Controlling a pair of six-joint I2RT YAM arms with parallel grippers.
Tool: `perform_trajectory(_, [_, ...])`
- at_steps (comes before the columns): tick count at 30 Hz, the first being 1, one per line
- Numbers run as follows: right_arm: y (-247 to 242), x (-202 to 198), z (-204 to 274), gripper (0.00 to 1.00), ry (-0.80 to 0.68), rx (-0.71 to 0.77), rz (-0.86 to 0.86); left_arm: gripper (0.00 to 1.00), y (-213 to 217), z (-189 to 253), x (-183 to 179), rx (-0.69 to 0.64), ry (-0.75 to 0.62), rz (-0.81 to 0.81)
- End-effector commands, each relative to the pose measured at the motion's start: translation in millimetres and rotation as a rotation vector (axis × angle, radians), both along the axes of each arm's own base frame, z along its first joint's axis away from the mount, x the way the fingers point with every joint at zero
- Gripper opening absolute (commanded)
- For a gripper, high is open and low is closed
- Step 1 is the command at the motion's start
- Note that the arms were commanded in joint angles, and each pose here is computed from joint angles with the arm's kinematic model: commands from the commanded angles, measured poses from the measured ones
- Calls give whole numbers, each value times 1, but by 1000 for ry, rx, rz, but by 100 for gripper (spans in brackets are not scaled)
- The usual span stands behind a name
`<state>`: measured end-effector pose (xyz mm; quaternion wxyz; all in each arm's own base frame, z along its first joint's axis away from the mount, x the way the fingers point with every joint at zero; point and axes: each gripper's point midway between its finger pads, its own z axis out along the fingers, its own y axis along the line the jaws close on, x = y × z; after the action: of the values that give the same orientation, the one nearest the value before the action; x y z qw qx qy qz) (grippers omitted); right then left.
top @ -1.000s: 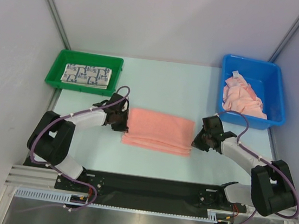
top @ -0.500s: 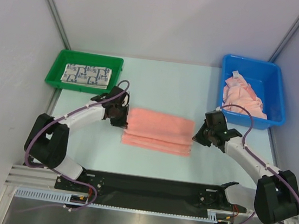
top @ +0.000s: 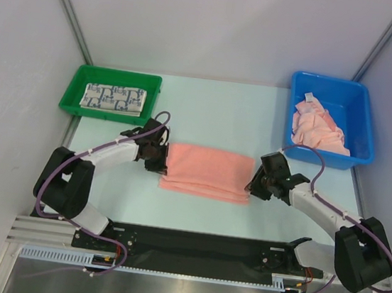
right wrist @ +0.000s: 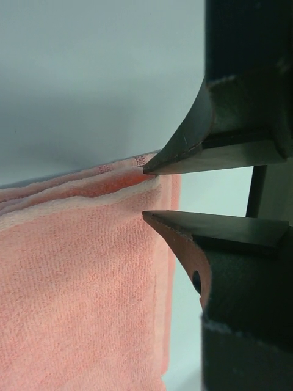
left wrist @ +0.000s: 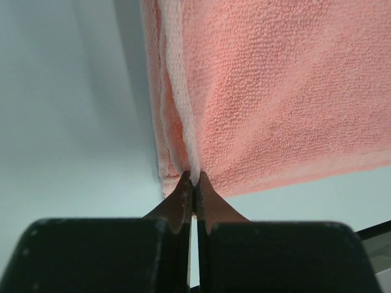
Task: Fold and stack the towels
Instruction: Fold the towel
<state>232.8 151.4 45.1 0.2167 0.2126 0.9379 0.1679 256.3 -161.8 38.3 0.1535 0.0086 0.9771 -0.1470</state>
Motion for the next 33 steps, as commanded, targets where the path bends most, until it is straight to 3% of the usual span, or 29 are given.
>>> perform_trajectory(1, [3,9,-1,35,-29,-3,-29,0,-2,-3,1,-14,-10,-12])
perform_trajectory(8, [-1,4,-7,43,-9,-29,-46,0,-4,-6,-1,-15,-2,-18])
perform_trajectory(16, [-6,6,-8,38,-33,-46,-67,1,-5,-6,0,-12,-5,-14])
perform_trajectory(19, [-7,9,-7,31,-52,-45,-76,0,-5,-5,0,-12,-6,-11])
perform_trajectory(22, [-8,11,-5,13,-73,-49,-77,0,-6,-6,-2,-14,-7,-9])
perform_trajectory(23, [-8,12,-4,1,-78,-52,-74,0,-5,-6,-2,-11,-9,-8])
perform_trajectory(33, [-8,24,65,0,-173,-71,2,0,3,45,6,28,-67,5])
